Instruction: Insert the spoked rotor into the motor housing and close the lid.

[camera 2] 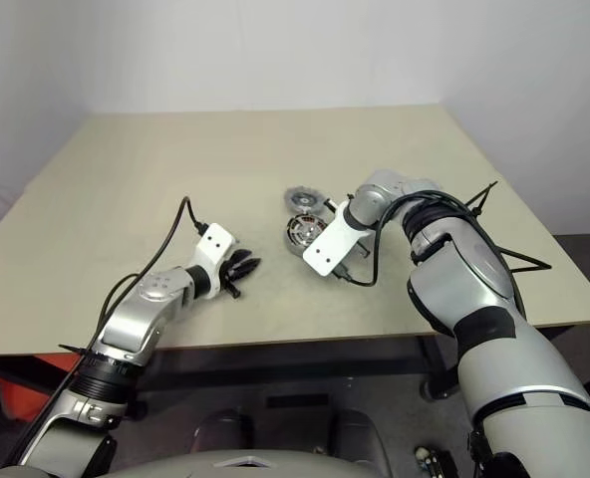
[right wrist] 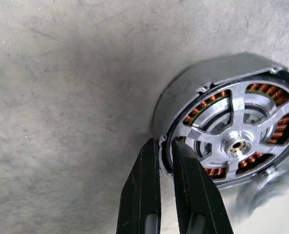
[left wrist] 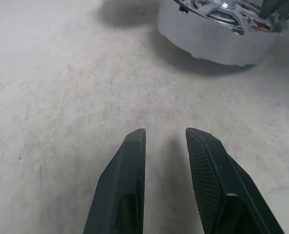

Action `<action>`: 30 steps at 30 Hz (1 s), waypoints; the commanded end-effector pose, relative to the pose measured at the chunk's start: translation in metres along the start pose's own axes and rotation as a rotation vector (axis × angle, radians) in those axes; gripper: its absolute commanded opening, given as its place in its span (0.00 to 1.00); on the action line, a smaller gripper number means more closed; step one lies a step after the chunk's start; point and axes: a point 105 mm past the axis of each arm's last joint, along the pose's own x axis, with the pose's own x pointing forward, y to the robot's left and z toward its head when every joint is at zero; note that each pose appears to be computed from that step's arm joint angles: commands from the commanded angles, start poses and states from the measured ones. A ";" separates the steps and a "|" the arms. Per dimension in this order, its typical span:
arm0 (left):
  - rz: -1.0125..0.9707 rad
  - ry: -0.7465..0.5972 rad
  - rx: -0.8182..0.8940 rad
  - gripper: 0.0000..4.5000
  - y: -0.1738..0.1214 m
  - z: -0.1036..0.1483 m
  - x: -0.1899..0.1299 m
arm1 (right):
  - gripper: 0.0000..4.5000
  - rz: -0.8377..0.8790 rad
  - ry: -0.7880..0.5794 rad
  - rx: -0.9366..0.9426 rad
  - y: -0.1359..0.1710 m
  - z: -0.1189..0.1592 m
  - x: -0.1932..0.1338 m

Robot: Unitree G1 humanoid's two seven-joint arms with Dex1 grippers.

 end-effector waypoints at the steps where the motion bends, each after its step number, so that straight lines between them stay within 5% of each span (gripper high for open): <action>1: 0.014 -0.044 0.027 0.31 0.002 0.013 -0.002 | 0.11 0.023 0.017 -0.009 0.004 -0.003 0.000; 5: 0.015 -0.044 0.027 0.31 0.002 0.013 -0.002 | 0.00 0.014 0.036 0.010 0.003 -0.006 0.000; 13: 0.021 -0.043 0.025 0.31 0.002 0.012 -0.003 | 0.00 -0.147 -0.038 0.257 -0.014 -0.013 -0.014; 17: 0.024 -0.040 0.022 0.31 0.002 0.010 -0.003 | 0.00 -0.078 0.003 0.355 0.002 -0.029 -0.026; 23: 0.023 -0.040 0.021 0.31 0.001 0.008 -0.002 | 0.00 -0.018 -0.154 0.568 0.015 -0.025 -0.040; 30: 0.019 -0.033 0.022 0.31 -0.001 0.004 -0.001 | 0.00 0.043 -0.487 0.998 0.002 0.017 -0.048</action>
